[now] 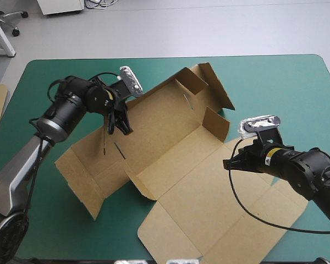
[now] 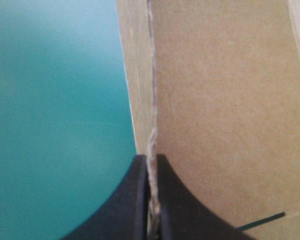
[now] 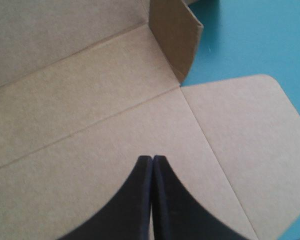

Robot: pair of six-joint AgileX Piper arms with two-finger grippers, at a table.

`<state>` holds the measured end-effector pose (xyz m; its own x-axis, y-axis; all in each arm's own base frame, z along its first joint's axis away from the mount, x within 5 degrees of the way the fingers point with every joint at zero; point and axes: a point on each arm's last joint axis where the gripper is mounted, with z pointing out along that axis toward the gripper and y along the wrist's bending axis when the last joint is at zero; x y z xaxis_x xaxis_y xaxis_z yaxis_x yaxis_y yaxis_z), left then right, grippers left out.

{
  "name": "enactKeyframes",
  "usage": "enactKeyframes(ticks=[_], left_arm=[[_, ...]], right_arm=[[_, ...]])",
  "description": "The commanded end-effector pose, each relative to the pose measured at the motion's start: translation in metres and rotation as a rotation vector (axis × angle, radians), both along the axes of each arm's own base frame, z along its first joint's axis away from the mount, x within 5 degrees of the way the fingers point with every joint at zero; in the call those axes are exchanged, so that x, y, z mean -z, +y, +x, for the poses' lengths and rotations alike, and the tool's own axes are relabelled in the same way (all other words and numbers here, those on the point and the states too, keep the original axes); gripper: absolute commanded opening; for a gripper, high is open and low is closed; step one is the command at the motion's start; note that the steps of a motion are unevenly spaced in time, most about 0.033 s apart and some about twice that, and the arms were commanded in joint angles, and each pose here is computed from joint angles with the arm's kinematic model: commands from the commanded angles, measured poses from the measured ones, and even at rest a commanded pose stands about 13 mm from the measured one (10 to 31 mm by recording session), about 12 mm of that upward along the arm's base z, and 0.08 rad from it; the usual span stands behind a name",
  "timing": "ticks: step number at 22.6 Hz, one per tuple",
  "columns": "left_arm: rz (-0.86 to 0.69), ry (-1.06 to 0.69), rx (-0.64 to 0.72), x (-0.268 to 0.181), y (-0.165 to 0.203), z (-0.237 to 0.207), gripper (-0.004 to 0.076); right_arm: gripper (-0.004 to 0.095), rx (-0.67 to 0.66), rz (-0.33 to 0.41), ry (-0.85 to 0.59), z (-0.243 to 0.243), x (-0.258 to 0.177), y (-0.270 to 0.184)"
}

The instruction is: Fold the box

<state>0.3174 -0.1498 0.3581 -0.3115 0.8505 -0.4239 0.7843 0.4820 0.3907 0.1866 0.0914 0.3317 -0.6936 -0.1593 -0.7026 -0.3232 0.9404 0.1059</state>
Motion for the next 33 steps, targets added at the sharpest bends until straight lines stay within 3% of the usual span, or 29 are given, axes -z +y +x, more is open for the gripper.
enactKeyframes(ticks=[1, 4, 7, 15, 19, 24, 33], left_arm=[[0.045, -0.097, 0.037, -0.007, -0.014, -0.014, -0.0014], [0.133, -0.169, 0.028, -0.003, -0.012, -0.015, -0.0014], [0.196, -0.353, -0.004, -0.021, -0.003, -0.01, -0.0014], [0.131, -0.42, 0.014, -0.032, -0.006, -0.012, -0.0014], [0.093, -0.439, 0.088, -0.034, -0.014, -0.036, -0.0014], [0.134, -0.527, 0.282, -0.004, -0.016, -0.093, -0.0014], [0.157, -0.696, 0.201, 0.018, 0.003, -0.113, -0.0015]], right_arm=[[-0.0034, -0.001, 0.048, -0.085, 0.001, -0.018, -0.001], [-0.0034, 0.0, 0.07, -0.079, 0.0, -0.018, 0.001], [-0.0034, -0.009, 0.099, -0.098, 0.001, -0.021, 0.003], [-0.0034, -0.008, 0.124, -0.144, 0.004, -0.024, 0.004], [-0.0034, -0.008, 0.132, -0.166, 0.005, -0.026, 0.005], [-0.0033, -0.008, 0.137, -0.182, 0.006, -0.027, 0.005], [-0.0033, -0.003, 0.181, -0.222, 0.008, -0.031, 0.007]])
